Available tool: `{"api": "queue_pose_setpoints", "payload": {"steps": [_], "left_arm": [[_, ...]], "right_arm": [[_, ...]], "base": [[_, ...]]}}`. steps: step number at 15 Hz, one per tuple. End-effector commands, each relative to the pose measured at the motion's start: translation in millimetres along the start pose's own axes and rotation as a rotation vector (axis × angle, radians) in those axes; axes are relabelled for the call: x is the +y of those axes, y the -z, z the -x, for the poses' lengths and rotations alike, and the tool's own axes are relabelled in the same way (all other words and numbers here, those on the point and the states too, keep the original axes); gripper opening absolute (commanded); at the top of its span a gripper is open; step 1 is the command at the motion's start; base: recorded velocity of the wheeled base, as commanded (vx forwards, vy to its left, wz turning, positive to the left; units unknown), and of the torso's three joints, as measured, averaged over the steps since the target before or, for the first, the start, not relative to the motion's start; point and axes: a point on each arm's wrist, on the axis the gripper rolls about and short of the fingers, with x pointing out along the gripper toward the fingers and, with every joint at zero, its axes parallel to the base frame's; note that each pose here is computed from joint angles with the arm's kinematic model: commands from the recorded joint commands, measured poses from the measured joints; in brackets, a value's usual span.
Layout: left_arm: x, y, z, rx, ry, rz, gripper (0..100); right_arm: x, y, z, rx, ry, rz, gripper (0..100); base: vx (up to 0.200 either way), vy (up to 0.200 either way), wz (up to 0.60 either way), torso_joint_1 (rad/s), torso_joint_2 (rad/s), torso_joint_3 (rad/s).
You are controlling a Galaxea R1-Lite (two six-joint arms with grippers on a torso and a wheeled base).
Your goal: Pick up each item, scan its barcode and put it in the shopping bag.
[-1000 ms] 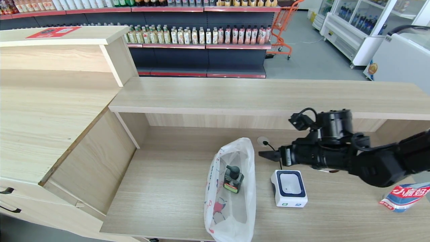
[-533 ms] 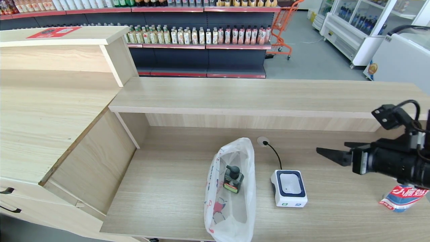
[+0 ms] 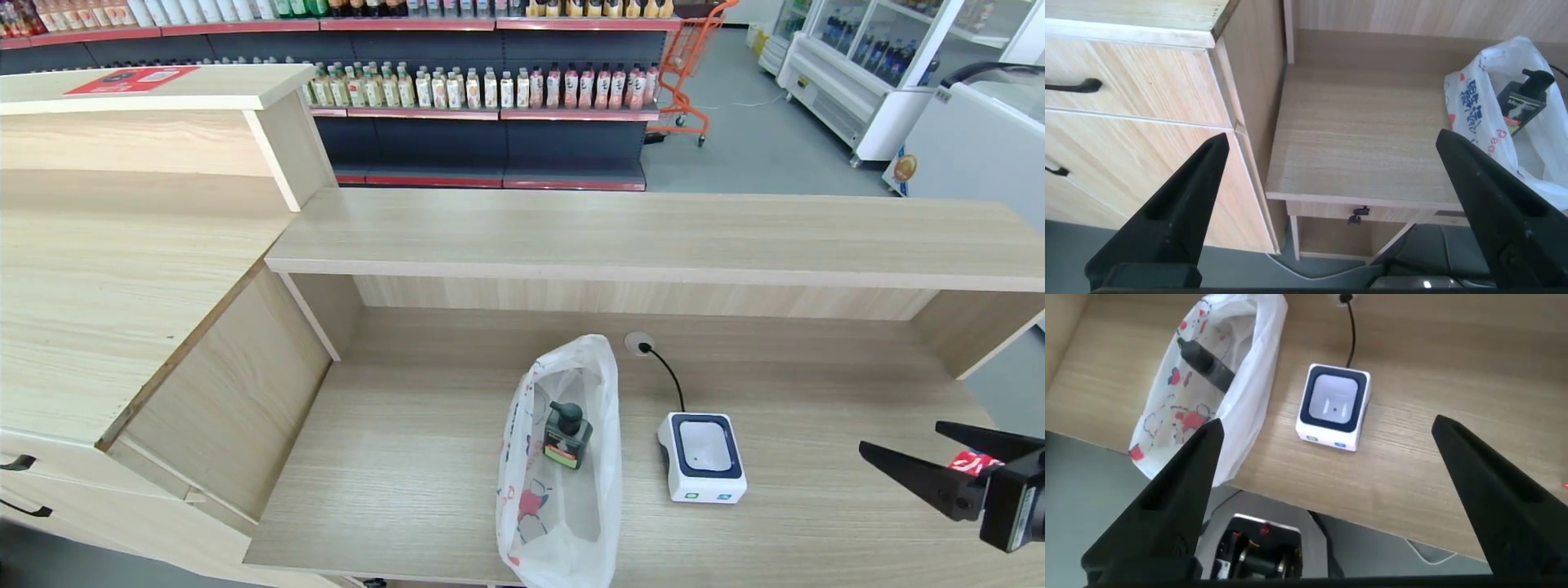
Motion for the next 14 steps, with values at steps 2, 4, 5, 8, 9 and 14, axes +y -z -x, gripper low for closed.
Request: {"api": "queue_pose_setpoints", "payload": {"steps": [2,4,5,8,9,14], "left_arm": [[0.0,-0.1,0,-0.002,-0.001,0.001,100],[0.0,-0.1,0,-0.002,-0.001,0.005,100],[0.0,-0.1,0,-0.002,-0.001,0.007,100],[0.0,0.0,0,0.0,0.0,-0.011,100],[0.0,0.0,0,0.0,0.0,-0.013,100],[0.0,0.0,0,0.0,0.0,-0.018,100]], "right_arm": [[-2,-20,3,-0.034,0.017,-0.022,100],[-4,-21,3,0.003,0.033,-0.072,100],[-4,-20,5,0.018,0.034,-0.099,100],[-6,-21,8,0.049,0.055,-0.144,100],[-7,-21,7,0.052,0.065,-0.149,100],[-19,-26,1,0.055,0.132,-0.177,100]], "base": [[-0.2,-0.2,0.0,0.01,0.0,-0.002],[-0.2,-0.2,0.0,0.012,0.0,0.002],[-0.2,-0.2,0.0,-0.002,-0.01,0.002],[-0.2,-0.2,0.0,-0.004,0.0,0.001],[-0.2,-0.2,0.0,0.002,0.0,0.002],[-0.04,-0.2,0.0,-0.002,0.0,0.006]]}}
